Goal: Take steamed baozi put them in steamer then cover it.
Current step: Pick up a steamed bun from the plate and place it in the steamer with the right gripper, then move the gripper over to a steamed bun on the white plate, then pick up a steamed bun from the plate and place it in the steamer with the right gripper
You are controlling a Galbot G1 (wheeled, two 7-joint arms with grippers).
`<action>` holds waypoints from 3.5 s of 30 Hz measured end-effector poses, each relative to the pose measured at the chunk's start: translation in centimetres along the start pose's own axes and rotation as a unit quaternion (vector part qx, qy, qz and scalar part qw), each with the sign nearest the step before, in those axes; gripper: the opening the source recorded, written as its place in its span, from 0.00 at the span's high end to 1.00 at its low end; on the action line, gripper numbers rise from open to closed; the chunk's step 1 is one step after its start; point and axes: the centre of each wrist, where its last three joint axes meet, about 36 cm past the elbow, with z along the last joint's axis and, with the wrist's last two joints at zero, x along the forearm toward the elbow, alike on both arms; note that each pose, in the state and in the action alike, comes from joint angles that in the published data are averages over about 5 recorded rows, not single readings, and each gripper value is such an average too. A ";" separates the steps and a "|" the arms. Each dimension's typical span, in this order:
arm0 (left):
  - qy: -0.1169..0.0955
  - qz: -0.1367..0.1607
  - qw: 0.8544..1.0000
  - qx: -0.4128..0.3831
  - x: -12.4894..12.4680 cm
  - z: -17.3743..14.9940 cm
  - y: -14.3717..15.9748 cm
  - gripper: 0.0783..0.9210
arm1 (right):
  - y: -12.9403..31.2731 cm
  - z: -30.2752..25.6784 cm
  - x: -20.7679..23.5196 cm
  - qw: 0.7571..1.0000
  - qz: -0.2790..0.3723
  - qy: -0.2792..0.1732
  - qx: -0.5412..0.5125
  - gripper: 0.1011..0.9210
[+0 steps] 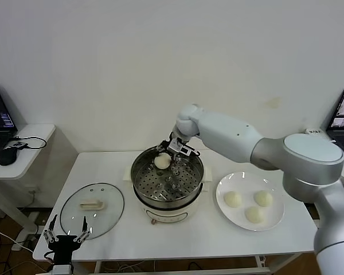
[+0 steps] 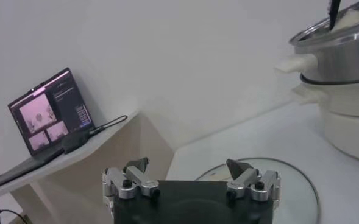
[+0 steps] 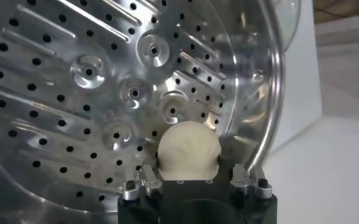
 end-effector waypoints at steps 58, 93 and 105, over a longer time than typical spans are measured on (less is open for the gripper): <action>-0.003 0.023 1.000 -0.009 -0.6 -0.3 2.0 0.12 | 29.6 -3.2 7.6 0.869 -0.059 0.094 -0.482 0.12; 0.002 0.020 1.000 -0.010 -0.8 0.3 2.1 0.12 | 29.3 -3.4 0.1 0.862 -0.085 0.086 -0.492 0.40; -0.004 0.022 1.000 -0.012 -0.8 -0.1 2.2 0.12 | 28.1 -1.7 5.3 0.864 -0.072 0.083 -0.491 0.42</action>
